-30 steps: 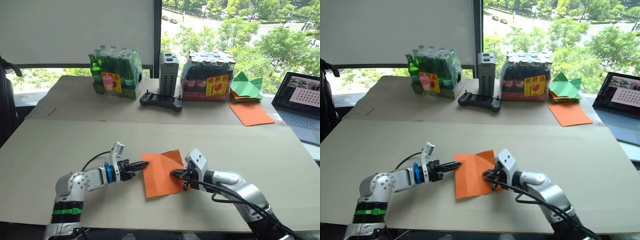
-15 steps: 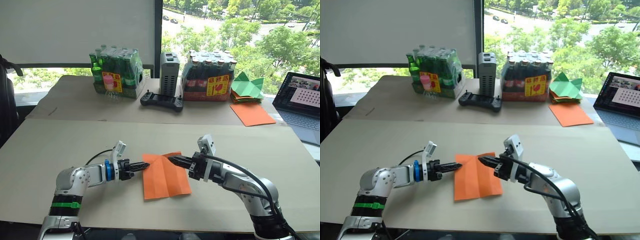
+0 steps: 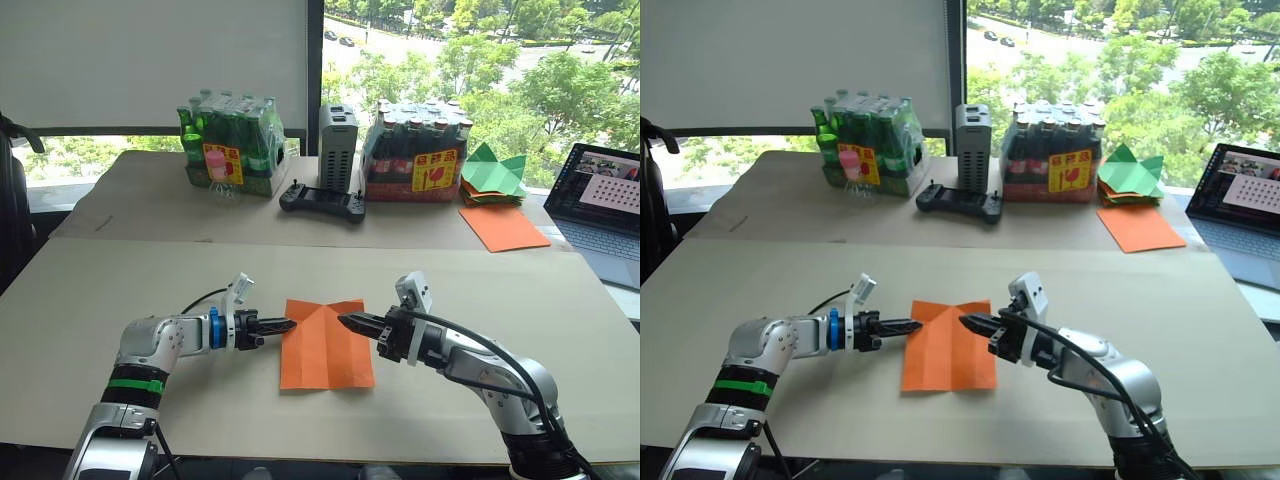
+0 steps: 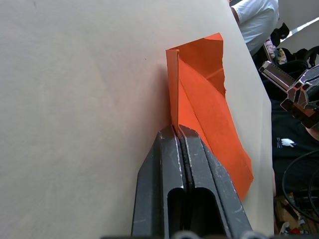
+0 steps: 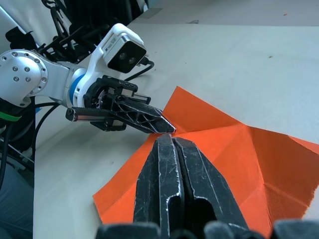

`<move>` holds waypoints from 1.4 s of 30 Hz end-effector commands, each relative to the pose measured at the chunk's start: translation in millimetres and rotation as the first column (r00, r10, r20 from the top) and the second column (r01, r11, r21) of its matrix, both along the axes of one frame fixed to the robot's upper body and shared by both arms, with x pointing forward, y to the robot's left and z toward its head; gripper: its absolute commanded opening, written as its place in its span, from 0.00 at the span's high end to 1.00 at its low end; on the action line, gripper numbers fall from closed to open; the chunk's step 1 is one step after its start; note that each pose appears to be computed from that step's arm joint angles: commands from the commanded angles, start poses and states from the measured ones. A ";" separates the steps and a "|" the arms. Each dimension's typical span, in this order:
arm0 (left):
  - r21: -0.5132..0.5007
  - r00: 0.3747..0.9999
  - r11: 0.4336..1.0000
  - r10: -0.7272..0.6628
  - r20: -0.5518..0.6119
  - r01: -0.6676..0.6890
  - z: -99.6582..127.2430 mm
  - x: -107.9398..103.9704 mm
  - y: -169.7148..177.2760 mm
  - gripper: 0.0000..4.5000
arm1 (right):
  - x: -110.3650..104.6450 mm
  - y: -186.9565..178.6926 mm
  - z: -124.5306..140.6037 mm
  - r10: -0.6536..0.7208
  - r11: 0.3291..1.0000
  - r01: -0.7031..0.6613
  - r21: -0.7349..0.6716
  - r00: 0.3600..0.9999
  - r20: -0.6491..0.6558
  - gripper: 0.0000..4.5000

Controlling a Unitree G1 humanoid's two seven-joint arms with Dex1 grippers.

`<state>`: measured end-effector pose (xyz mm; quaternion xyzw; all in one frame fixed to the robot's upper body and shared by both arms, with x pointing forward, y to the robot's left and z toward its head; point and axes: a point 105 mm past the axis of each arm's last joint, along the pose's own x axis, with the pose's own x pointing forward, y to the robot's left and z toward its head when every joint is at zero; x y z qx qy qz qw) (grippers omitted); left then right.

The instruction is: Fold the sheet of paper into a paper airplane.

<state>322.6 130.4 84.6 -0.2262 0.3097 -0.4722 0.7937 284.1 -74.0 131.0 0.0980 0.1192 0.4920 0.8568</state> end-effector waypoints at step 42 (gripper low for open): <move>0.219 0.937 0.970 -0.170 0.305 0.105 16.3 -29.3 -8.4 0.99 | 7.4 -1.9 10.8 -0.048 0.998 0.047 0.049 0.998 0.032 1.00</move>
